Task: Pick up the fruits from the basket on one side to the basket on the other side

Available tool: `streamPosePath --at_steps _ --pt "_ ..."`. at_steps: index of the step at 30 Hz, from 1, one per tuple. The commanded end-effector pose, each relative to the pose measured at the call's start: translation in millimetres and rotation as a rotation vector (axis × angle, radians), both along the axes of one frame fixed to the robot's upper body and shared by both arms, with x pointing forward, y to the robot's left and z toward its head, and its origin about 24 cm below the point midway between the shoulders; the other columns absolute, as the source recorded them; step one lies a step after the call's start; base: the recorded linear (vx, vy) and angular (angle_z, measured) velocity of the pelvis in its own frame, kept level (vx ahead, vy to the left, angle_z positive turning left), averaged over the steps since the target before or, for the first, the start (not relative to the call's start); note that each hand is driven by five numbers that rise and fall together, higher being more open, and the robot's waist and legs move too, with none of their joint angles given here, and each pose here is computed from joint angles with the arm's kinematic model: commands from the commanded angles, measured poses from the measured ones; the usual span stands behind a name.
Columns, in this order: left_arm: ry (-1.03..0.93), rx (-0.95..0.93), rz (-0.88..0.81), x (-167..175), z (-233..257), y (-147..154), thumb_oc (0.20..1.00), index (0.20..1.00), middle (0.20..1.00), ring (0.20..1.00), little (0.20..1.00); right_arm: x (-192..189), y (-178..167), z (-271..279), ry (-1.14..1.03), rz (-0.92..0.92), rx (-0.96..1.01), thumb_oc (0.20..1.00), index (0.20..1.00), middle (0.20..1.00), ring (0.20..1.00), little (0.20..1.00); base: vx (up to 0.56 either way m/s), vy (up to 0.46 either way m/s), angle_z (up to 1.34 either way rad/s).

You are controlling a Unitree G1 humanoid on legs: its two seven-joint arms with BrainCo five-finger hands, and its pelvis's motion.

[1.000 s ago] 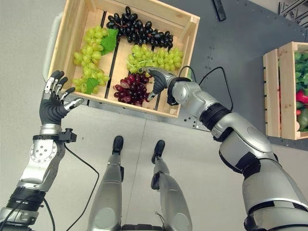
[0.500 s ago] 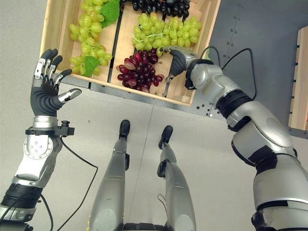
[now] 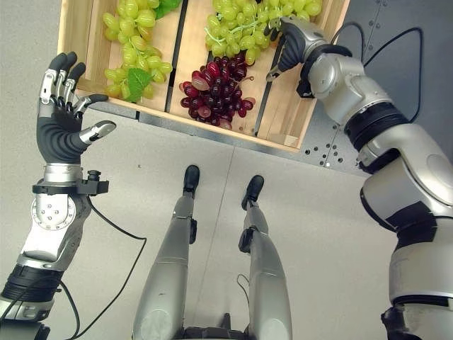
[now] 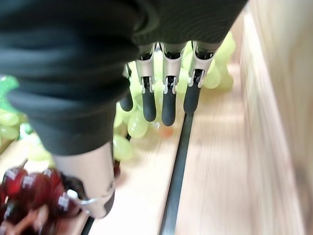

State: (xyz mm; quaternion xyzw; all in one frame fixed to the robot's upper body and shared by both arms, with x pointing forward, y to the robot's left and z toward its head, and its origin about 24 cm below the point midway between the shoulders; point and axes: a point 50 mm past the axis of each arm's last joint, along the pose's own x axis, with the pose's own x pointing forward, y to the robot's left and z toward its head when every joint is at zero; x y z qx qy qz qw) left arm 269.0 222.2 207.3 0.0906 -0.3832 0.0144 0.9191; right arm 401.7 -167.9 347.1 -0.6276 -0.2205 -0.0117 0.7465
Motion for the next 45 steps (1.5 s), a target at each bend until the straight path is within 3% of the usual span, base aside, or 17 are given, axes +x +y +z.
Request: streamPosePath --at_steps 1,12,16,21,28,35,45 --pt "0.215 0.023 0.036 -5.3 -47.1 3.0 1.000 1.000 1.000 1.000 1.000 -20.6 -1.5 53.1 -0.167 0.007 -0.048 1.000 1.000 1.000 1.000 1.000 0.00 0.000 0.00" --pt "0.224 0.048 0.069 -8.8 -48.5 10.1 1.000 1.000 1.000 1.000 1.000 -41.9 36.3 61.5 -0.168 0.185 -0.172 1.000 1.000 1.000 1.000 1.000 0.00 0.000 0.00" --pt "0.227 0.088 0.106 -14.4 -47.6 19.5 1.000 1.000 1.000 1.000 1.000 -74.4 55.8 64.0 -0.177 0.334 -0.300 1.000 1.000 1.000 1.000 1.000 0.00 0.000 0.00" --pt "0.231 0.117 0.106 -16.9 -46.6 22.2 1.000 1.000 1.000 1.000 1.000 -84.3 52.3 64.1 -0.150 0.360 -0.328 1.000 1.000 1.000 1.000 1.000 0.00 0.000 0.00" --pt "0.233 0.138 0.090 -15.9 -44.8 21.5 1.000 1.000 1.000 1.000 1.000 -73.9 53.6 61.8 -0.117 0.331 -0.326 1.000 1.000 1.000 1.000 1.000 0.00 0.000 0.00" --pt "0.256 0.128 0.075 -11.1 -49.4 17.7 1.000 1.000 1.000 1.000 1.000 -45.4 38.6 67.3 -0.151 0.148 -0.312 1.000 1.000 1.000 1.000 1.000 0.02 -0.004 0.00" --pt "0.245 0.117 0.055 -6.4 -48.6 9.2 1.000 1.000 1.000 1.000 1.000 -30.3 30.8 69.4 -0.193 0.037 -0.284 1.000 1.000 1.000 1.000 1.000 0.03 -0.003 -0.01"
